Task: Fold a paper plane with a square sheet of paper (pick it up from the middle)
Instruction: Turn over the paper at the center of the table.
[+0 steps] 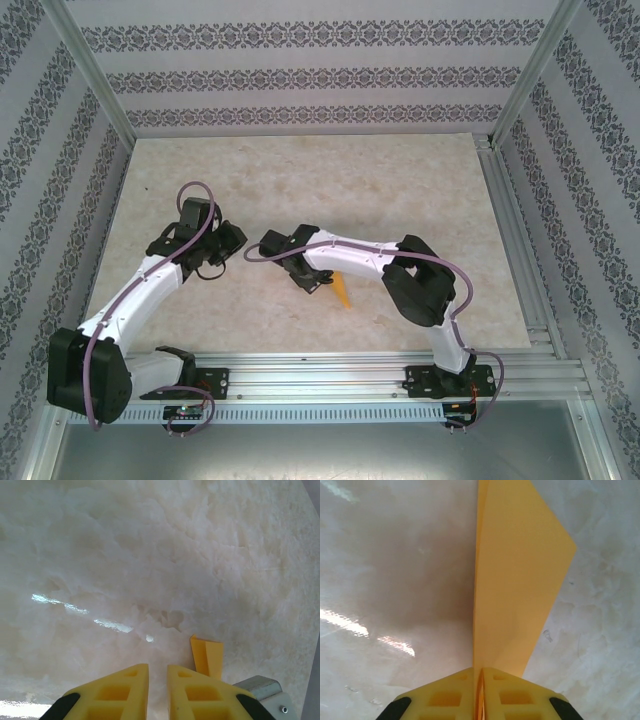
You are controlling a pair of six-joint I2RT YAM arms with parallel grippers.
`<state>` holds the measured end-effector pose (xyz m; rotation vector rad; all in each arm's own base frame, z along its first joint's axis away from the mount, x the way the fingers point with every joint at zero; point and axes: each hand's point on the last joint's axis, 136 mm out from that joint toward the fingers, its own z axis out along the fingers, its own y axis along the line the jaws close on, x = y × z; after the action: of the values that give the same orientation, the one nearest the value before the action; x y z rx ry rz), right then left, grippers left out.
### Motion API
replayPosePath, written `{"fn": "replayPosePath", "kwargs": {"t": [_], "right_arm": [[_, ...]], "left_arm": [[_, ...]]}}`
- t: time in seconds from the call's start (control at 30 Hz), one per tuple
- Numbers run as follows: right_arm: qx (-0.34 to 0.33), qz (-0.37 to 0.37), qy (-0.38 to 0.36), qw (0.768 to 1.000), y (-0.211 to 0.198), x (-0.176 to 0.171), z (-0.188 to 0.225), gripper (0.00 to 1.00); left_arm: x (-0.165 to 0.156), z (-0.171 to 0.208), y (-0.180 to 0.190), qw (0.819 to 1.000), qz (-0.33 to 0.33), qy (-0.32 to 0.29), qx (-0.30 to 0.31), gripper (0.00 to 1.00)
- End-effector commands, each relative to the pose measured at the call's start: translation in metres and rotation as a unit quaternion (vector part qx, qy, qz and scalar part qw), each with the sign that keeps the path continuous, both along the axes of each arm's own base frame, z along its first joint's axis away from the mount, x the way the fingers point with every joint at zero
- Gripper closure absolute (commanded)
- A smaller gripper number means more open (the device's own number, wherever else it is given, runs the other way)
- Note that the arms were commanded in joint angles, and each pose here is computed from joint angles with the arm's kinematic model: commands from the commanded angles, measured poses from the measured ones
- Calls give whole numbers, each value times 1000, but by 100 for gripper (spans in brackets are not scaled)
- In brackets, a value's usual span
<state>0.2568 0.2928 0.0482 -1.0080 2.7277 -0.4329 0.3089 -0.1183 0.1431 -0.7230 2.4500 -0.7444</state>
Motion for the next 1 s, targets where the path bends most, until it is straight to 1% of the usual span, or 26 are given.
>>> {"fn": "replayPosePath", "kwargs": {"t": [0.0,0.13,0.23,0.4,0.5,0.6,0.67,0.73,0.87,0.97], "right_arm": [[22,-17,13,1000,10,-1,-6,86],[42,-22,33,998,15,-6,-17,86],[79,-28,55,995,26,-12,-26,85],[106,-46,60,992,30,-12,-28,86],[152,-55,73,984,35,-11,-25,88],[223,-67,98,968,42,-10,-21,88],[271,-75,108,954,45,-9,-16,85],[296,-82,113,945,43,-7,-11,81],[302,-79,102,945,34,-6,-2,71],[304,-74,95,945,31,-8,4,71]], "left_arm": [[-5,1,6,1000,8,3,-5,81],[-5,1,5,1000,5,2,-6,81],[-4,2,4,1000,2,-1,-8,81],[-1,5,-1,1000,-9,-8,-20,79],[4,6,-13,998,-32,-15,-42,76],[10,4,-28,996,-61,-11,-70,75],[14,1,-38,993,-80,-5,-85,75],[17,-3,-47,991,-92,2,-97,75],[24,-13,-56,989,-99,22,-103,76],[27,-21,-61,988,-103,35,-106,76]]}}
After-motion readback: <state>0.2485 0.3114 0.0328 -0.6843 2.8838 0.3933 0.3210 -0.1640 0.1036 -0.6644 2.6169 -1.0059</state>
